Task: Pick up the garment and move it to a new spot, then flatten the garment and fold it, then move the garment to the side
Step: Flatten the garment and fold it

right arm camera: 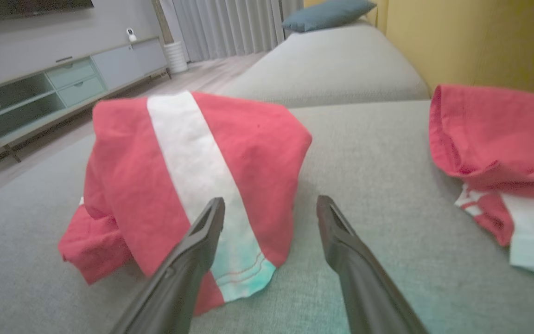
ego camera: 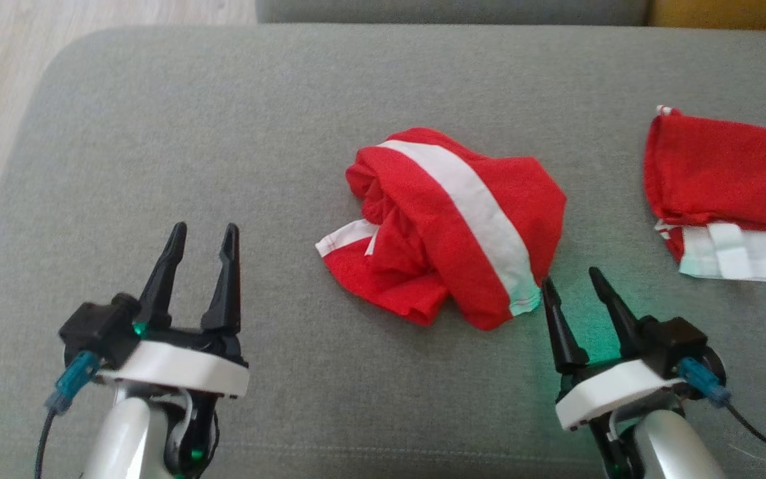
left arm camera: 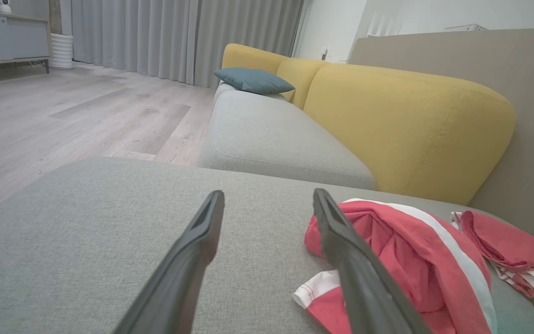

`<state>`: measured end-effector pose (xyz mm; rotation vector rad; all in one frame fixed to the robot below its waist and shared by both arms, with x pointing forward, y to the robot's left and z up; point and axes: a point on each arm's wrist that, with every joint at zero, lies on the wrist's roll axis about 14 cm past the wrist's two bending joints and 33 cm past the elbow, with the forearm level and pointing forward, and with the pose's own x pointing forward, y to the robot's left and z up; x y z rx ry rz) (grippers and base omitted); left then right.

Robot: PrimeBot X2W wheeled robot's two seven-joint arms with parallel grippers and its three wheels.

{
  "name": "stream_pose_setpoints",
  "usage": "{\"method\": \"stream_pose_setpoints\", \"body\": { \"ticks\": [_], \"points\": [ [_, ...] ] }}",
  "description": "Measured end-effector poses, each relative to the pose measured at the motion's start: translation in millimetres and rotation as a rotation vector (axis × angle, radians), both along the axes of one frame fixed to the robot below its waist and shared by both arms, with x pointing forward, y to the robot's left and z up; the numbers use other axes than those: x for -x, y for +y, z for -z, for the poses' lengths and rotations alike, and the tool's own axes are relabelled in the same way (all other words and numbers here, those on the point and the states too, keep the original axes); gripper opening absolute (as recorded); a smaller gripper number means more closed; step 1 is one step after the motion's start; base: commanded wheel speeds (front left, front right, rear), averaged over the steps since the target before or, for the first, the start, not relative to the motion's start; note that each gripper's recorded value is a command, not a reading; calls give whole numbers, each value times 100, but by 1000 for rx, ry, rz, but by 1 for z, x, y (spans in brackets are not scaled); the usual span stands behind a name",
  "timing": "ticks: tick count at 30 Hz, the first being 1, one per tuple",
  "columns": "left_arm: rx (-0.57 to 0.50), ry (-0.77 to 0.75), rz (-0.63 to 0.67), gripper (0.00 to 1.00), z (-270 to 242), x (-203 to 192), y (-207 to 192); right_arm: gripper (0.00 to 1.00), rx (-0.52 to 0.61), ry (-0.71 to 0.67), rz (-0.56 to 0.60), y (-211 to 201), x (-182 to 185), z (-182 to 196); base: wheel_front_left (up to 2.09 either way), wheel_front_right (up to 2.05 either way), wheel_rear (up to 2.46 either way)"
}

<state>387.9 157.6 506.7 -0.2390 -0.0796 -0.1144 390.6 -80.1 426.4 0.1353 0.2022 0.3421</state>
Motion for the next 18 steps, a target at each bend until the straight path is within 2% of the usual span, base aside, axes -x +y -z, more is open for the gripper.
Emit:
{"method": "stream_pose_setpoints", "body": {
  "ticks": [10, 18],
  "points": [
    [12, 26, -16, 100, 9, -8, 5, 100, 31, 102, -105, 30, -6, 36, 0, 0, 0],
    [9, 37, -18, 100, 12, -12, 7, 100, 104, 171, -165, 40, -9, 62, 0, 0, 0]
  ]
}}
